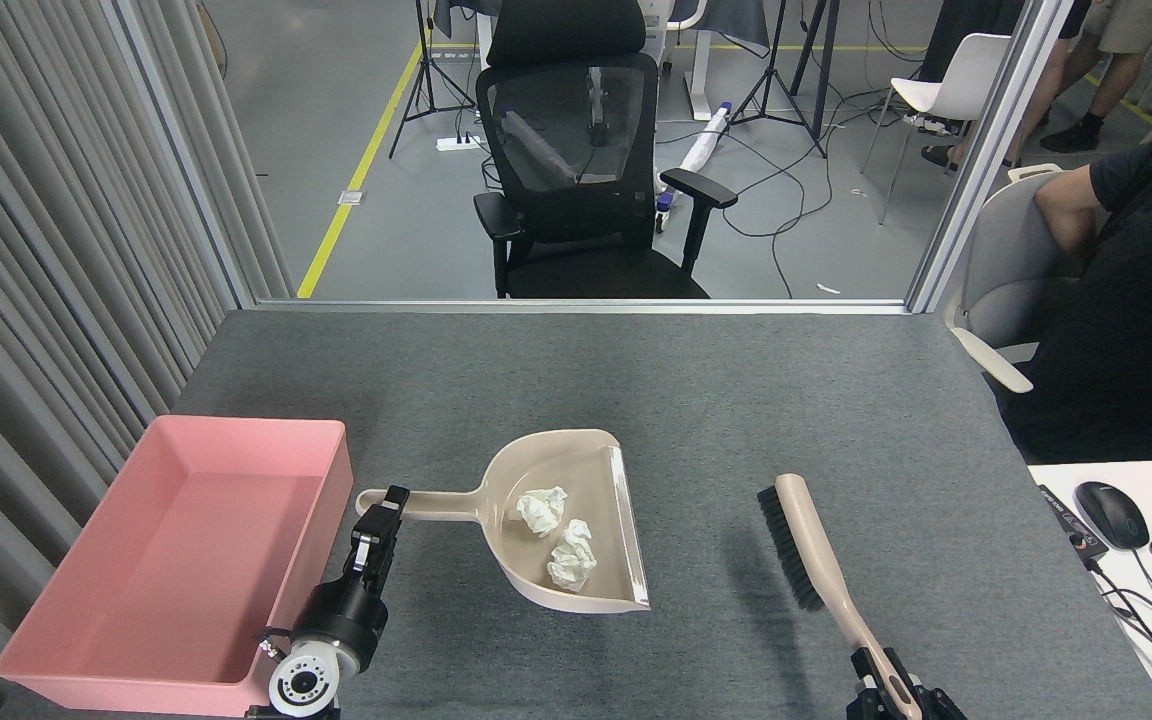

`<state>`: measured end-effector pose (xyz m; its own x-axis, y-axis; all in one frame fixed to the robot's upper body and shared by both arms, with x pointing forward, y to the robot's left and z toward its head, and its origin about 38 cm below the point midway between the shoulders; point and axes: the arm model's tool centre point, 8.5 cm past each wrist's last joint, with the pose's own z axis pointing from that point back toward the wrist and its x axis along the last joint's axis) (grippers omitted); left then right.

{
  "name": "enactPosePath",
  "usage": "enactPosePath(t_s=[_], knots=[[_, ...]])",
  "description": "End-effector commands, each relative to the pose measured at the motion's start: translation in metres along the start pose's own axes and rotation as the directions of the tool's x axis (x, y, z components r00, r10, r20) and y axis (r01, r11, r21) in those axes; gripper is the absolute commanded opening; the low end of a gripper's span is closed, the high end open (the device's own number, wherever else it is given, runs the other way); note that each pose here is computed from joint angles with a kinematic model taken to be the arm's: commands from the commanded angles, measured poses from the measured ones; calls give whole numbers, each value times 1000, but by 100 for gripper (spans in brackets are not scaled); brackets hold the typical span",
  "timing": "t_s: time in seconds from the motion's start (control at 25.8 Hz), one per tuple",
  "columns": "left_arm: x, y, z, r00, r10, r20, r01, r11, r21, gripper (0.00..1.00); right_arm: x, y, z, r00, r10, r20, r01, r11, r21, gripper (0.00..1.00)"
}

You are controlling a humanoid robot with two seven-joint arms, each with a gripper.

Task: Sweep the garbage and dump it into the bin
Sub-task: 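Set the brush down and lift the dustpan toward the pink bin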

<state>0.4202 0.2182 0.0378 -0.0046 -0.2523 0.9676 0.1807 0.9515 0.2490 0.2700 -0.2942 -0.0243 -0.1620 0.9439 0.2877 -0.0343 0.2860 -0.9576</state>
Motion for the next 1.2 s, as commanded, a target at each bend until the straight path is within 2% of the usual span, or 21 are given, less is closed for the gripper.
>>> enactPosePath(t_s=[0.0,0.04,0.08,0.15,0.27,0.35,0.46,0.54,0.62,0.74,0.81,0.97,1.16], knots=[[15,8,-5,1000,-10,9,10,1000,-5,17,-1,1,1,1000,-5,-10,5,1000,2,6],[17,9,-6,1000,-12,11,12,1000,-7,17,-2,0,0,1000,-4,-20,4,1000,0,30],[19,9,-8,1000,-12,11,12,1000,-8,17,-4,0,0,999,-1,-34,1,1000,-1,44],[21,12,-10,1000,-14,13,15,1000,-8,17,-5,-1,0,999,2,-42,-2,1000,-3,52],[19,19,-8,1000,-29,9,29,1000,-3,17,-6,-1,-1,999,1,-48,-1,1000,-6,59],[19,26,-7,999,-37,9,37,999,6,17,-4,0,-1,999,-4,-49,3,1000,-7,72],[24,40,-5,999,-31,15,31,999,16,17,-5,-4,-3,998,-28,-55,26,999,-32,77],[28,57,-2,999,-31,16,30,999,32,17,-7,-8,-6,997,-54,-60,51,997,-53,86],[28,73,0,999,-37,11,36,998,47,17,-8,-11,-9,996,-71,-62,67,995,-68,89],[28,95,4,999,-42,12,41,997,73,17,-11,-18,-13,994,-83,-65,76,993,-94,89],[26,113,10,999,-39,2,39,994,107,17,-12,-21,-17,995,-83,-62,76,991,-106,96],[25,148,21,998,-64,-8,64,987,150,17,-11,-26,-23,995,-78,-54,71,990,-118,96],[27,174,31,998,-55,-11,56,984,169,17,-9,-29,-31,996,-75,-45,69,989,-128,97]])
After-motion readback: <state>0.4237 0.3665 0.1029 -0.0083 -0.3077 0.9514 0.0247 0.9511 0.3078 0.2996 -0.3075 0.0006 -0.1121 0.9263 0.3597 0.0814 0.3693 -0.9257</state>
